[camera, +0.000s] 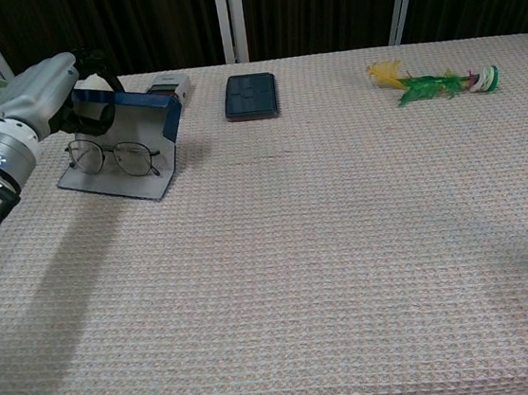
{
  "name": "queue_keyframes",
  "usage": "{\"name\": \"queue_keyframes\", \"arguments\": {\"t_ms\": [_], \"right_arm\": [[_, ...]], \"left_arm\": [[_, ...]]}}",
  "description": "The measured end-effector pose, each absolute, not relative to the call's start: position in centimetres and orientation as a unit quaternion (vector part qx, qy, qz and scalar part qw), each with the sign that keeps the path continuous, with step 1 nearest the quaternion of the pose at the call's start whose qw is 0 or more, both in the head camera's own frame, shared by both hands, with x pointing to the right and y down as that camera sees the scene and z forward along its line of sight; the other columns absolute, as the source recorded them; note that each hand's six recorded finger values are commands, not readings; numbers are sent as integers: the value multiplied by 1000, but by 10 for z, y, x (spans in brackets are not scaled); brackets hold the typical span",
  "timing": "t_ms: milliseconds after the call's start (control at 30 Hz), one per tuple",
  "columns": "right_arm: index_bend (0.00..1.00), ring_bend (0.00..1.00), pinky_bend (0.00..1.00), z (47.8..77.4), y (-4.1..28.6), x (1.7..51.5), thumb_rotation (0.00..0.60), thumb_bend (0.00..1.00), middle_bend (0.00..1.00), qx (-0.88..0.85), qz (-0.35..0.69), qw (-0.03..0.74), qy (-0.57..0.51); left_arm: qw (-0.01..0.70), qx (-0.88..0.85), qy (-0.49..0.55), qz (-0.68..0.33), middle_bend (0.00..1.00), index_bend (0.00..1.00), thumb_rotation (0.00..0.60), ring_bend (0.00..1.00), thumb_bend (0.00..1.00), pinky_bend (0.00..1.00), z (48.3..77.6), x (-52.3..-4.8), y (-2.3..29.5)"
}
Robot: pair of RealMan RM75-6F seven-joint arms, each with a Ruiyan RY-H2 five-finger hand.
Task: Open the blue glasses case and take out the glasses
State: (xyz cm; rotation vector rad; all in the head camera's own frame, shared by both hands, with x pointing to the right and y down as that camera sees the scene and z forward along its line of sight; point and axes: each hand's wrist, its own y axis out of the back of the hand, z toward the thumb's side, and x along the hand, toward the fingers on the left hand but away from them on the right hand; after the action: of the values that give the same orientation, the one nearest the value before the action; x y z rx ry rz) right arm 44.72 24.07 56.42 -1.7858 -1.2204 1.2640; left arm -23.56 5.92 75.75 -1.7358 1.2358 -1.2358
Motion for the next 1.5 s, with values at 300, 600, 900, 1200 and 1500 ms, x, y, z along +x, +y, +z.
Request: {"name": "queue_keyframes", "arguments": {"t_ms": [300,600,900,1200,1500], "right_arm": [[210,67,165,564,242,449,600,231,238,-676,481,311,-464],[211,67,166,565,241,449,600,231,238,-677,481,311,-463],[211,67,171,564,241,447,600,231,237,-678,477,314,-462],[213,67,171,566,241,444,600,231,237,-683,473,313,-460],[213,67,171,564,242,445,600,230,237,-681,473,315,-462]], "left_arm": [[328,-671,472,-468,67,352,600,51,508,120,762,-229,57],[297,-679,446,-502,61,192,600,51,489,119,765,-234,52],[304,-683,431,-505,37,165,600,51,491,119,747,-243,53],[356,-698,332,-525,40,386,600,51,437,117,731,-247,76],[368,-690,276,-559,41,398,600,51,405,117,746,-241,90]]}}
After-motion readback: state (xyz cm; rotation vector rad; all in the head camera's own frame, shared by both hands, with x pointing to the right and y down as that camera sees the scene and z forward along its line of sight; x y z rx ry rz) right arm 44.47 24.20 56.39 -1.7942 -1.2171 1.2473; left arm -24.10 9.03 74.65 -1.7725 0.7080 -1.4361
